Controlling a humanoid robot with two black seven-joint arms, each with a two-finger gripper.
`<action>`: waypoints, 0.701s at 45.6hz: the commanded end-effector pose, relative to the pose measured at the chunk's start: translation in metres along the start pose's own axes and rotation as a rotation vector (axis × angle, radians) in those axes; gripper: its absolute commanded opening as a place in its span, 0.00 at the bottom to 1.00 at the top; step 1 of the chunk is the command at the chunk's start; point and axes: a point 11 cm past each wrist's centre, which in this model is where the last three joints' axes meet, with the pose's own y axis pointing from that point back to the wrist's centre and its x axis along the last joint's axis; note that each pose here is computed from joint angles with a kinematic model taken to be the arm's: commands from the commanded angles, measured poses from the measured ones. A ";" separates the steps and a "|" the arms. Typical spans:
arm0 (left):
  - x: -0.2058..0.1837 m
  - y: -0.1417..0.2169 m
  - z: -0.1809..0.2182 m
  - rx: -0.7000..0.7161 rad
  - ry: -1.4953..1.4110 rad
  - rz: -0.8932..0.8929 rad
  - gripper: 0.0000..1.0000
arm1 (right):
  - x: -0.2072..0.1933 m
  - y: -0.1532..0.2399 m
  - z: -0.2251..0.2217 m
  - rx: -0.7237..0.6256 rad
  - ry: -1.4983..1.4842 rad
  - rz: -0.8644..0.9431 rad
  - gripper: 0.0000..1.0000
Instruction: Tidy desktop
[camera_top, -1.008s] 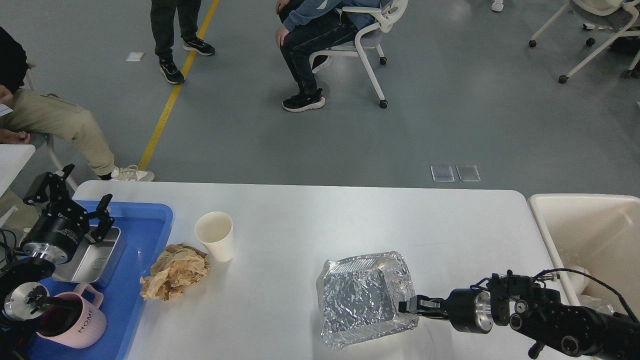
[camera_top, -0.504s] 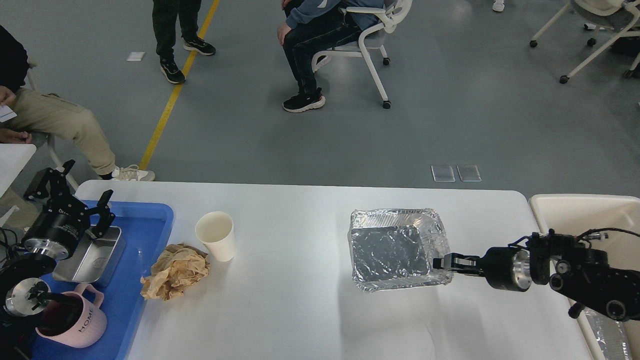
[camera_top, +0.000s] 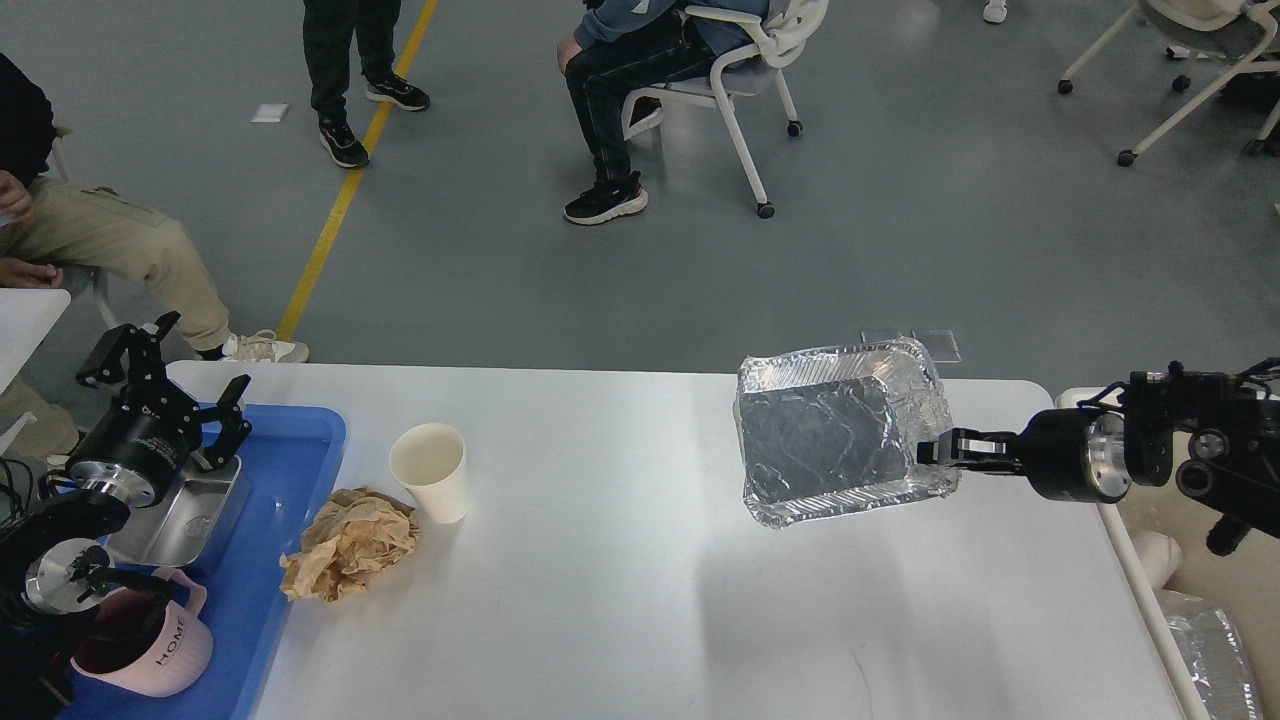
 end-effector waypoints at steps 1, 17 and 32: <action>-0.005 0.001 0.001 0.039 -0.012 -0.019 0.97 | -0.003 -0.002 -0.010 0.015 0.001 -0.008 0.00; -0.020 0.015 0.048 0.174 -0.218 -0.102 0.97 | -0.003 -0.005 -0.014 0.026 0.004 -0.003 0.00; -0.043 0.056 0.032 0.393 -0.471 -0.137 0.97 | -0.001 -0.006 -0.019 0.040 0.005 0.002 0.00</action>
